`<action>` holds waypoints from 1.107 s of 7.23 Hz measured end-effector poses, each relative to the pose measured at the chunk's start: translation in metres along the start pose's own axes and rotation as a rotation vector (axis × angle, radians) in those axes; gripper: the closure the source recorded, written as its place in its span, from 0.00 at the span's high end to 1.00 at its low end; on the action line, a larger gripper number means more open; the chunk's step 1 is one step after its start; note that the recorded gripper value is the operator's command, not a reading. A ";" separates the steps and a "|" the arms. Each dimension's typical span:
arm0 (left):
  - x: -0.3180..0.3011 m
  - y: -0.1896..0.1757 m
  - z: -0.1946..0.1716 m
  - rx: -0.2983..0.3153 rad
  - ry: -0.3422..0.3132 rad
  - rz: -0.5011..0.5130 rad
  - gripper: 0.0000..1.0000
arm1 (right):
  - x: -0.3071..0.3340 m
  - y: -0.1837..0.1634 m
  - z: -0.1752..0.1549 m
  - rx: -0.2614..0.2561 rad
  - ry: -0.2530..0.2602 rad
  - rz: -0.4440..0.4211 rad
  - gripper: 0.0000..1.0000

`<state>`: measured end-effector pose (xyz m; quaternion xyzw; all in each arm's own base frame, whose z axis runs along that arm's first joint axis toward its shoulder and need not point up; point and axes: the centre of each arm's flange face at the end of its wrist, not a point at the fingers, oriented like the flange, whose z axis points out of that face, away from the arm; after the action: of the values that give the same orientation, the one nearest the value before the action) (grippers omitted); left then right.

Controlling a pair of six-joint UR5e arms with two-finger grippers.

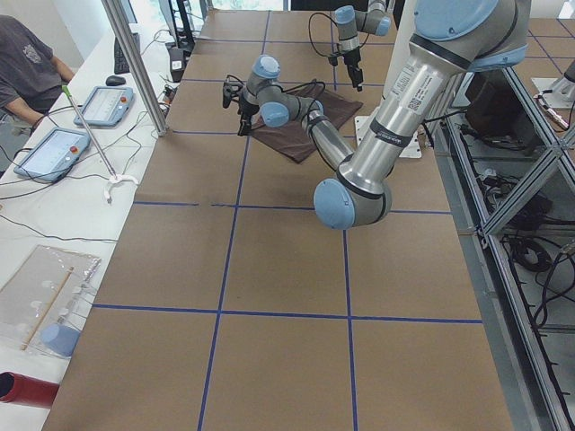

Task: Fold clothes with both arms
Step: 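Drag the folded shirt toward the robot with the right gripper while the left approaches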

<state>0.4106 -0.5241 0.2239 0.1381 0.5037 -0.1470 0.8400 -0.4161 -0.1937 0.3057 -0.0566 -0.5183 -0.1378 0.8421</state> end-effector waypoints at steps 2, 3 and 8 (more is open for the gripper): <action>-0.002 0.081 0.022 -0.109 -0.018 -0.150 1.00 | -0.010 -0.054 -0.053 0.169 -0.055 0.026 1.00; 0.003 0.126 0.033 -0.134 -0.045 -0.212 0.98 | -0.013 -0.074 -0.076 0.245 -0.072 0.036 1.00; -0.006 0.221 0.083 -0.127 -0.182 -0.256 0.44 | -0.017 -0.101 -0.108 0.348 -0.091 0.047 1.00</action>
<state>0.5600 -0.3522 0.2852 0.0055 0.4472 -0.2325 0.8637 -0.3604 -0.3133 0.2362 0.0715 -0.5703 -0.0236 0.8180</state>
